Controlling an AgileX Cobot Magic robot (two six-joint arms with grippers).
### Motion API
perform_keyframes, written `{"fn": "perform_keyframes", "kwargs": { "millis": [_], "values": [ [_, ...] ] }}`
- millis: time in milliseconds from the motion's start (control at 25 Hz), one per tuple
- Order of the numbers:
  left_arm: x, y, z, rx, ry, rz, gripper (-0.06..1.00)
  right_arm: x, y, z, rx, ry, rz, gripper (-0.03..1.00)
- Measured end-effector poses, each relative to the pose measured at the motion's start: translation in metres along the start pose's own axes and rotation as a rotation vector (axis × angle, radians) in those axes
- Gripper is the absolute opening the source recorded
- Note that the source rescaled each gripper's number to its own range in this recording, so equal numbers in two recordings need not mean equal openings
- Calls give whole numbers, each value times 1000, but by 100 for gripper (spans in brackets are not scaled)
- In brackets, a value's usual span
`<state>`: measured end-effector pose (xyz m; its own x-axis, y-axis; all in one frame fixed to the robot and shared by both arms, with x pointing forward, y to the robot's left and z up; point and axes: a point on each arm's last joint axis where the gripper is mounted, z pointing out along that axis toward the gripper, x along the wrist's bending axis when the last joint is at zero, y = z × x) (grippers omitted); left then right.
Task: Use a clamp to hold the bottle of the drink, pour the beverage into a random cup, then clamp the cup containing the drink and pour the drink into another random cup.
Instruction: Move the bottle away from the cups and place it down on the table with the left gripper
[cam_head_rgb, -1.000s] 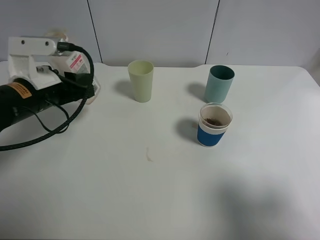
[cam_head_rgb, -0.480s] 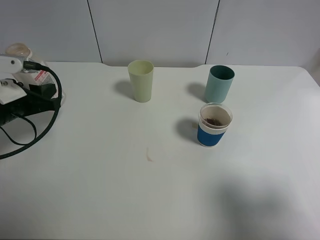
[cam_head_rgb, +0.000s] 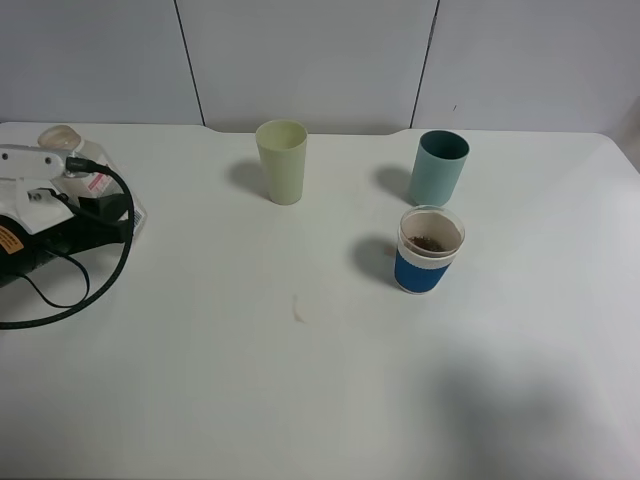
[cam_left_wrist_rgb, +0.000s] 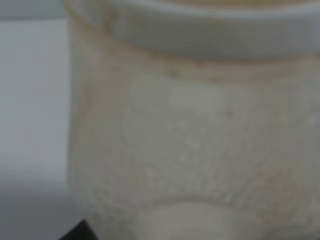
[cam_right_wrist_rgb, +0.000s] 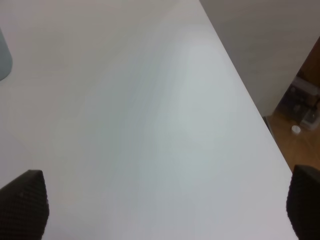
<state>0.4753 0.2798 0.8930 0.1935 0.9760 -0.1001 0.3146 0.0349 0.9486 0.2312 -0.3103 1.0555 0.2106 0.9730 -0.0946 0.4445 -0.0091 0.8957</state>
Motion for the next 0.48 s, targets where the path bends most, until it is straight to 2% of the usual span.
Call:
{"fn": "perform_keyframes", "kwargs": {
  "millis": [160,280,480],
  "values": [
    [2,-20,6,55,-6,-15,5,0,0,0,0,0,0,85],
    [2,-27,8,75,-7,7,5,0,0,0,0,0,0,85],
    [3,-30,12,73,-11,37,5,0,0,0,0,0,0,85]
  ]
}}
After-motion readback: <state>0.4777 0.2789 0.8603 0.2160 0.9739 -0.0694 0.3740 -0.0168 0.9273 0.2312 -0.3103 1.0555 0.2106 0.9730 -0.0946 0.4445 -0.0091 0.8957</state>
